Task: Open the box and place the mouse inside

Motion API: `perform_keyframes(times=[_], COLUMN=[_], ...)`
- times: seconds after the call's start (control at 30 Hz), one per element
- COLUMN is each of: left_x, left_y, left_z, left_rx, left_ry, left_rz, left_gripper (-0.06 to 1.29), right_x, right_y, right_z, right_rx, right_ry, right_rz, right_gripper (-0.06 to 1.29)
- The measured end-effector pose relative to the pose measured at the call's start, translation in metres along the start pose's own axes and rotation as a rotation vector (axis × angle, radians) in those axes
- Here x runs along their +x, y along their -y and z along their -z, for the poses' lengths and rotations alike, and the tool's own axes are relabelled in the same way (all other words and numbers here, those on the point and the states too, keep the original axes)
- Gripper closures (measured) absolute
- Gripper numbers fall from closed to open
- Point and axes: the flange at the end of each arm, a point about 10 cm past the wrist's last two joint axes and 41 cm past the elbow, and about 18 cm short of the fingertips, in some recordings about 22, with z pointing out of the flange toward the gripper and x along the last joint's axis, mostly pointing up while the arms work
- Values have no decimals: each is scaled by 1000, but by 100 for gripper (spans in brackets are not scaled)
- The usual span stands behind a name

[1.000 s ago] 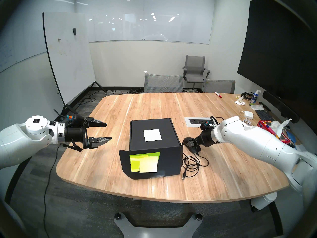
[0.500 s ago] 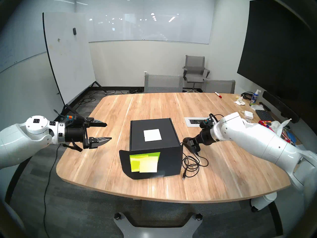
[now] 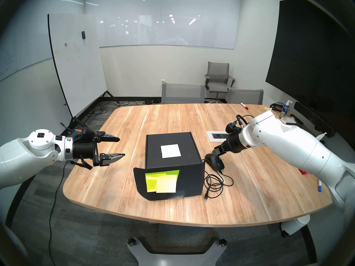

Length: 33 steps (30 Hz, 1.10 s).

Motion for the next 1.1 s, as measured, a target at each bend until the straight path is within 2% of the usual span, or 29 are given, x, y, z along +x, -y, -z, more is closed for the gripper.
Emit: perform_keyframes(times=[0.13,0.3,0.67,0.7,0.77,0.8,0.83,0.87,1.1], left_x=[0,0,0,0,0,0,0,0,0], left_y=[0,0,0,0,0,0,0,0,0], left_z=[0,0,0,0,0,0,0,0,0], left_rx=[0,0,0,0,0,0,0,0,0], left_ry=[0,0,0,0,0,0,0,0,0], left_rz=[0,0,0,0,0,0,0,0,0], left_gripper=[0,0,0,0,0,0,0,0,0], right_x=[13,26,46,47,48,48,49,50,54], right_y=[2,7,23,26,30,31,33,36,56], right_z=[12,18,6,3,0,-1,-2,-3,-5], right_rx=[-7,4,70,80,93,97,103,111,157], right_ry=[-29,-57,-62,-58,-53,-51,-49,-47,-43], right_rz=[15,25,33,35,36,37,37,37,43], right_gripper=[3,3,3,10,84,114,123,125,125])
